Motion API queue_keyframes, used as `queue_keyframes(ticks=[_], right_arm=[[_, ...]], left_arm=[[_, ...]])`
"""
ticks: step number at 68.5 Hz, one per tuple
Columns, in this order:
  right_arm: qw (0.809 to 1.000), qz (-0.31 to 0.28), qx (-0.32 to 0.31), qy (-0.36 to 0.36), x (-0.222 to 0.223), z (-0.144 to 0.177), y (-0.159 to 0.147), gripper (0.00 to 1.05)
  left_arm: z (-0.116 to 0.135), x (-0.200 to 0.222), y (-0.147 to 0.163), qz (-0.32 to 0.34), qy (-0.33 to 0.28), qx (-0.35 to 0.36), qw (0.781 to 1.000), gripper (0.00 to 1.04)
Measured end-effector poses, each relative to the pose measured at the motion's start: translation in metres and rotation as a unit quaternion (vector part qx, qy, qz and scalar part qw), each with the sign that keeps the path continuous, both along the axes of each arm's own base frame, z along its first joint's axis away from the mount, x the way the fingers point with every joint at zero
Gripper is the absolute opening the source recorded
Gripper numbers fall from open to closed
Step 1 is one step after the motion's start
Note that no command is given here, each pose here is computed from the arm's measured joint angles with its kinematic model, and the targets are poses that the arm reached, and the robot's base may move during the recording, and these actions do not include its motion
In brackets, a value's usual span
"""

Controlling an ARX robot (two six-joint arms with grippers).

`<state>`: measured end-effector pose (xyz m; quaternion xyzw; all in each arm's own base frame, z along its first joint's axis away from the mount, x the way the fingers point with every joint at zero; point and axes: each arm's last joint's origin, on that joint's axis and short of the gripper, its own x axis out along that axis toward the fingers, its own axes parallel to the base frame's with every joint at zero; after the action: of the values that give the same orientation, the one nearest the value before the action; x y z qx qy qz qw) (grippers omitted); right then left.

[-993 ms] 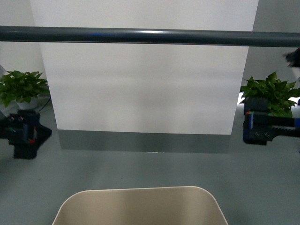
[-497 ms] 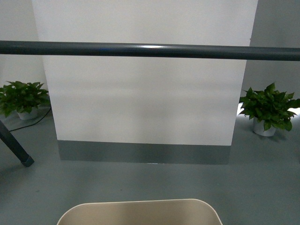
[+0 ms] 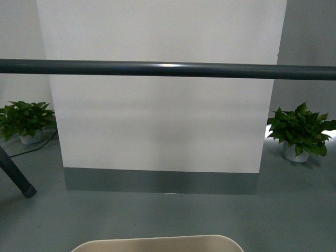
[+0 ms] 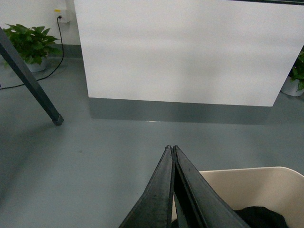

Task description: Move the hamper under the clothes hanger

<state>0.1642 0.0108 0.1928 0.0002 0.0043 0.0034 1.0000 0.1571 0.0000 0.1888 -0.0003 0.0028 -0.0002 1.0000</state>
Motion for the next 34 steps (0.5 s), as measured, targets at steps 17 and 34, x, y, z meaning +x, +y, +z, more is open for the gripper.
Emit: queue_keyframes(ticks=[17, 34], right_arm=[[1.0, -0.004, 0.0, 0.001, -0.015, -0.01, -0.01, 0.02], [1.0, -0.003, 0.0, -0.001, -0.026, -0.015, -0.011, 0.02]], left_arm=[[-0.008, -0.013, 0.0, 0.0, 0.0, 0.0, 1.0, 0.03], [-0.013, -0.023, 0.0, 0.0, 0.0, 0.0, 1.0, 0.03]])
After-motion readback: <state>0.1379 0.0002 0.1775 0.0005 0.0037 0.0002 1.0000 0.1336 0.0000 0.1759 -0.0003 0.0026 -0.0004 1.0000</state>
